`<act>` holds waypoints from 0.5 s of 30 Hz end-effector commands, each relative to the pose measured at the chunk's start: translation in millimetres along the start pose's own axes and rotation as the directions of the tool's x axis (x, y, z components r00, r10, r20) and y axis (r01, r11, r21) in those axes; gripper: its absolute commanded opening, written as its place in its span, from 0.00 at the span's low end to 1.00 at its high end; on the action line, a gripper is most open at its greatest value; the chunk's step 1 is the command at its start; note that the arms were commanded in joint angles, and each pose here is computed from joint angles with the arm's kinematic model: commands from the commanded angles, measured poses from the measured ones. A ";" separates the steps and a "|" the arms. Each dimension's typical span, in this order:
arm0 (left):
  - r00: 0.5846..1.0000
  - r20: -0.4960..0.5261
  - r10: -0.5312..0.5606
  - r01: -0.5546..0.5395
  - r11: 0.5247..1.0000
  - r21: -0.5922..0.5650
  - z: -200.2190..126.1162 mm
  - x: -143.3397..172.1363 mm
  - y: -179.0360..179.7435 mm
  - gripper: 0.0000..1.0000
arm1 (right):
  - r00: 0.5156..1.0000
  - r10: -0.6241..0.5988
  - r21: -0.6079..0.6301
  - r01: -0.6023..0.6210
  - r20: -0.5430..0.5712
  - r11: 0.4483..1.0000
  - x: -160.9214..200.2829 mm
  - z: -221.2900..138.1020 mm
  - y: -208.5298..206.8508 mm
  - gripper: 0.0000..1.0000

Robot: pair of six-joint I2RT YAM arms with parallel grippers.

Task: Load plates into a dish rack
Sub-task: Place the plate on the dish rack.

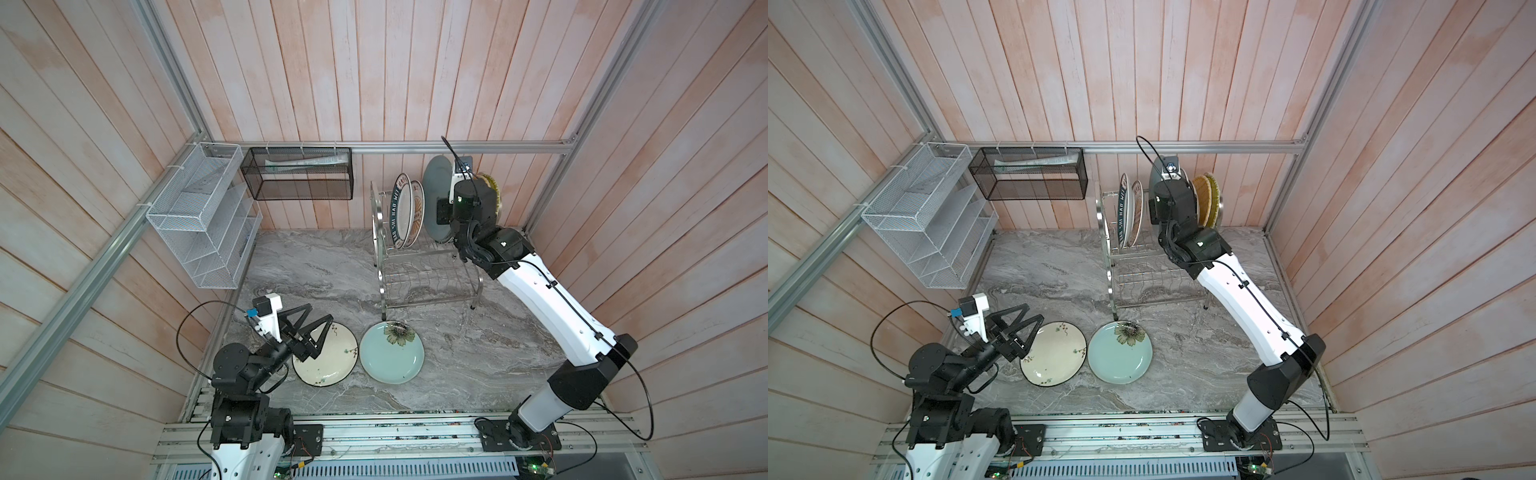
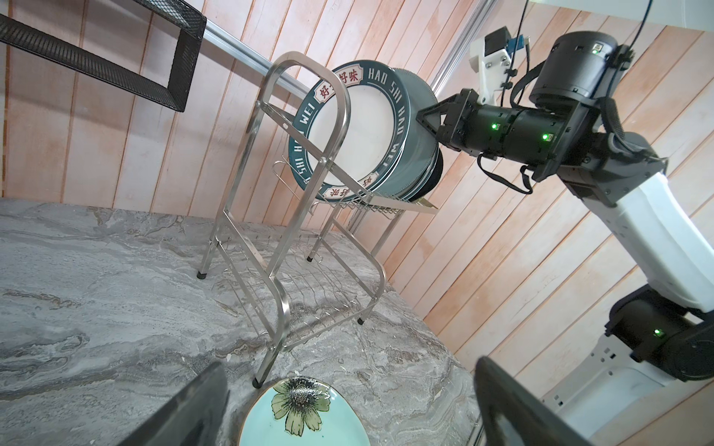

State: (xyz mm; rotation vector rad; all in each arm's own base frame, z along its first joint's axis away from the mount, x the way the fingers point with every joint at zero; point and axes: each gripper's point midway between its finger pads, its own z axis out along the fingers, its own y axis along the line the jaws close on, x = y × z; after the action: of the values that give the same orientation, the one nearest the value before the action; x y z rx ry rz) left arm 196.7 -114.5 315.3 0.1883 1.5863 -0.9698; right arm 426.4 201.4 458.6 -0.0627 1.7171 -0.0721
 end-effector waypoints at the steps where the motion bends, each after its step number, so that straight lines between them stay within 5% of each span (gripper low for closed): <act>1: 1.000 0.003 0.007 -0.007 1.000 0.018 0.5 -0.1 -1.7 1.00 | 0.994 0.083 -0.067 -0.078 0.072 0.995 -23.6 -14.3 0.2 0.00; 15: 1.000 0.000 0.001 -0.001 1.000 0.015 1.4 0.1 -0.1 1.00 | 0.994 0.098 -0.107 -0.094 0.041 0.990 -13.2 -10.1 -14.1 0.00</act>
State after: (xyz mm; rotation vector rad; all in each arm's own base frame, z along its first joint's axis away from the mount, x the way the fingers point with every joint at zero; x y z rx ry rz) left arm 197.1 -114.3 315.1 0.1863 1.5875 -0.9697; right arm 424.5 191.8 454.8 -0.0984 1.7173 -0.0089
